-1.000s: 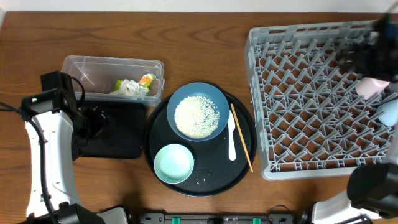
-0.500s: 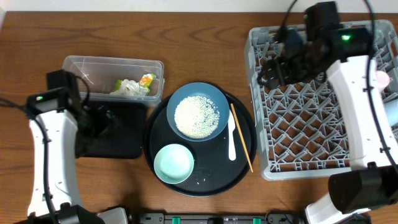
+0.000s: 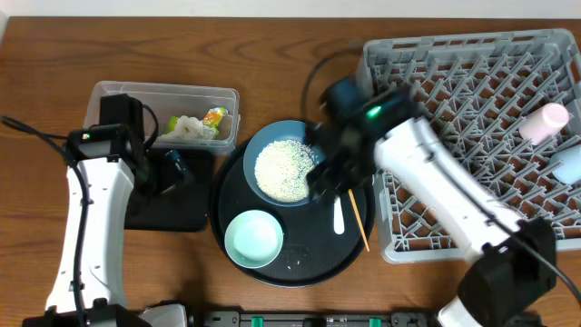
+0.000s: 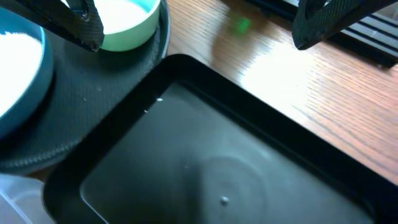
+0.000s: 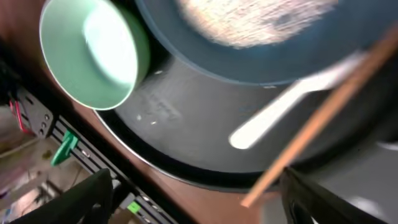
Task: Sort waste into correct bins and load items into the dishwasher rack
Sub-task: 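Reach right gripper to the tray and grasp the mint-green cup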
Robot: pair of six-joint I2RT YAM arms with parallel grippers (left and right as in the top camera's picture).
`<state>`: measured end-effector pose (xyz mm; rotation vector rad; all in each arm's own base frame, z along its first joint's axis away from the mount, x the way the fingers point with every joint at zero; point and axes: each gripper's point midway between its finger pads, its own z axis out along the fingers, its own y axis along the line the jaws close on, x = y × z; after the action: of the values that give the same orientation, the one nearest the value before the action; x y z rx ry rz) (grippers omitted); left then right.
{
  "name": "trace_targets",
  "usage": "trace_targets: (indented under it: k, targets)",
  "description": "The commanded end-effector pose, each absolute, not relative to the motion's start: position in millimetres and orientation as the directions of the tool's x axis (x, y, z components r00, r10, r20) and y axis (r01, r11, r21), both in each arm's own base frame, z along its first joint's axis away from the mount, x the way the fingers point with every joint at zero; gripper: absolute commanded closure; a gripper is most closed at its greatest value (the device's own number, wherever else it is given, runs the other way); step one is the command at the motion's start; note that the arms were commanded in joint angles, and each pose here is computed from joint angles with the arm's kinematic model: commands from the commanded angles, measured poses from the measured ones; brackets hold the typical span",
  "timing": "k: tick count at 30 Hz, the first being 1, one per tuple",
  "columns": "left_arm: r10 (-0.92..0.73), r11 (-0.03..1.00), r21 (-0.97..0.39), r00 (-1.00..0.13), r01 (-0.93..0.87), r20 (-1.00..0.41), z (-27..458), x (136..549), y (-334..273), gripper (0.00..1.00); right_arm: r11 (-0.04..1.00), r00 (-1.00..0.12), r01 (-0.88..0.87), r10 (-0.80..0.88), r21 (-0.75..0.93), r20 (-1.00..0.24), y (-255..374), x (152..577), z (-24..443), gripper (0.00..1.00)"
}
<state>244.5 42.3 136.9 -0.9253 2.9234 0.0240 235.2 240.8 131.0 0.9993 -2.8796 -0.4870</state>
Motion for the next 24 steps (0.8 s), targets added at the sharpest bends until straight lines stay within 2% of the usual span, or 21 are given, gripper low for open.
trace_targets:
  k: [1,5,9,12,19,24]
  targets:
    - [-0.6,0.796,0.036,-0.796,-0.604,-0.079,134,239,56,0.02,0.789,-0.826,-0.524,-0.563,0.319,0.036,255,207,111,0.22]
    - [-0.614,0.786,0.037,-0.786,-0.617,-0.076,134,237,59,0.02,0.78,-0.823,-0.508,-0.565,0.365,0.063,280,177,96,0.29]
    - [-0.614,0.786,0.037,-0.786,-0.617,-0.076,134,237,59,0.02,0.787,-0.837,-0.505,-0.547,0.355,0.021,304,165,82,0.38]
    - [-0.613,0.786,0.037,-0.786,-0.617,-0.075,134,237,59,0.02,0.803,-0.855,-0.492,-0.518,0.336,-0.014,319,159,72,0.39]
    - [-0.613,0.786,0.039,-0.787,-0.617,-0.072,134,236,59,0.02,0.887,-0.909,-0.413,-0.414,0.209,-0.04,310,157,47,0.42]
    - [-0.613,0.786,0.042,-0.787,-0.616,-0.065,134,235,59,0.02,0.893,-0.919,-0.395,-0.387,0.215,-0.078,315,164,43,0.47]
